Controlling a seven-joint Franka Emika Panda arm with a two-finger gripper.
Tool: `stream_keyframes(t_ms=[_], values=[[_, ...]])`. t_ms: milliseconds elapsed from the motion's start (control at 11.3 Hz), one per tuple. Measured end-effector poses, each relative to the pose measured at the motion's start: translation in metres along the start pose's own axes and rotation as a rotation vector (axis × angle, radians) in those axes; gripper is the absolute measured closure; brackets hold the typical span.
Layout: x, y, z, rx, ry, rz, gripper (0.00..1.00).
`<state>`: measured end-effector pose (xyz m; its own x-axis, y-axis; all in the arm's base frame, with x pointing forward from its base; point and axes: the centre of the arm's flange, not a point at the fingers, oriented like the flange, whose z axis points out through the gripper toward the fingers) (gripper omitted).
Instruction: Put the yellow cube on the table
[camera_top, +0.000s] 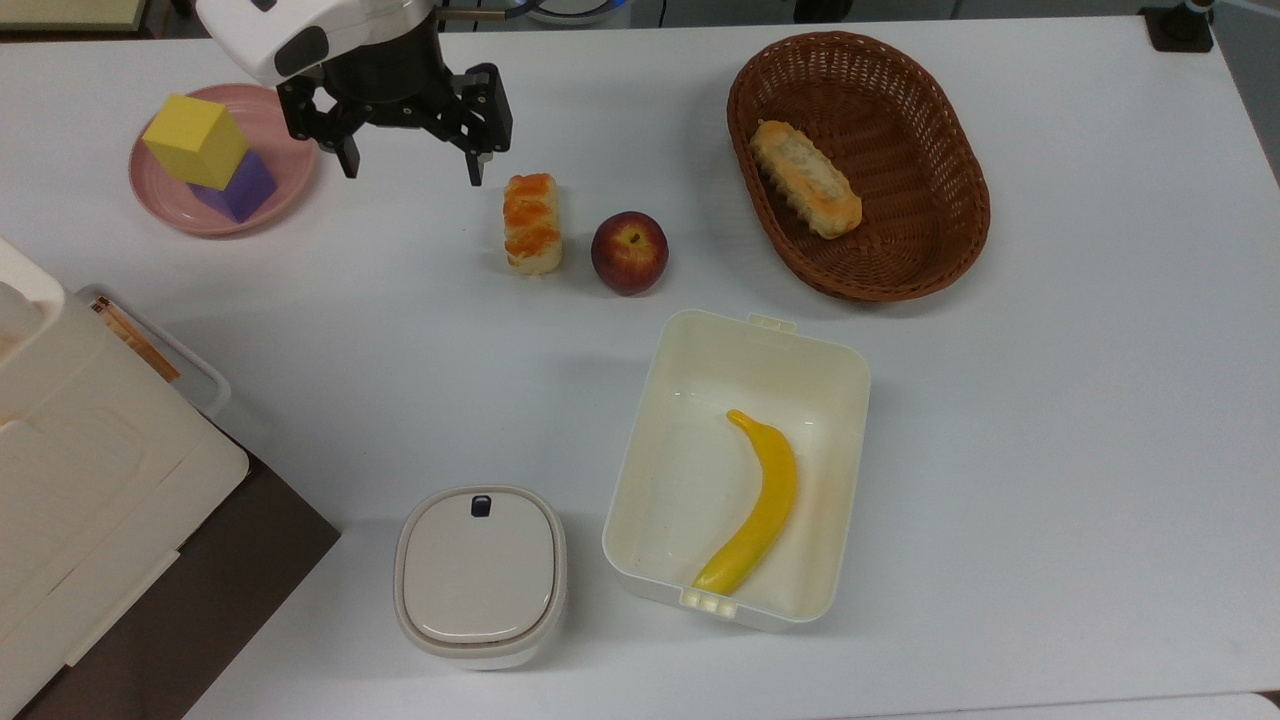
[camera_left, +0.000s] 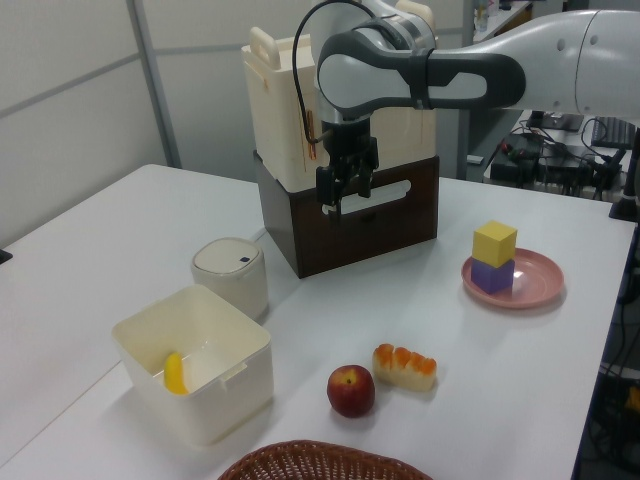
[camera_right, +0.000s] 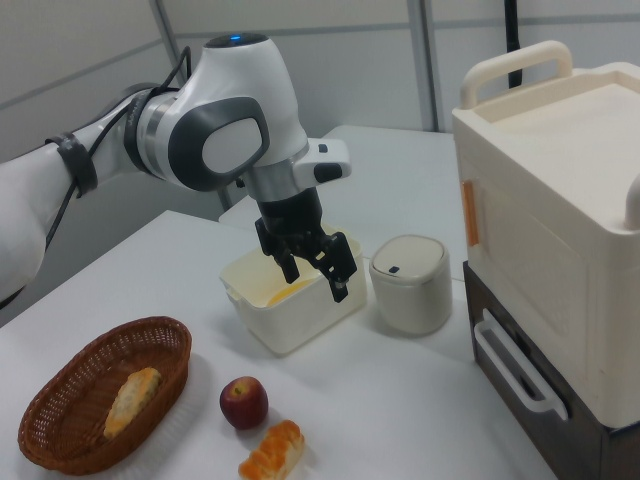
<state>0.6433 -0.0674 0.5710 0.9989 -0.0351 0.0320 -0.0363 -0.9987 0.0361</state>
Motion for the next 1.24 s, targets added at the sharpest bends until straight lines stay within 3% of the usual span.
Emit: stream_keyframes(t_ms=[796, 1238], values=[[-0.0011, -0.0003, 0.0006, 0.002, -0.008, -0.001, 0.0], [-0.0069, -0.0029, 0.0056, 0.007, -0.063, -0.03, 0.0]])
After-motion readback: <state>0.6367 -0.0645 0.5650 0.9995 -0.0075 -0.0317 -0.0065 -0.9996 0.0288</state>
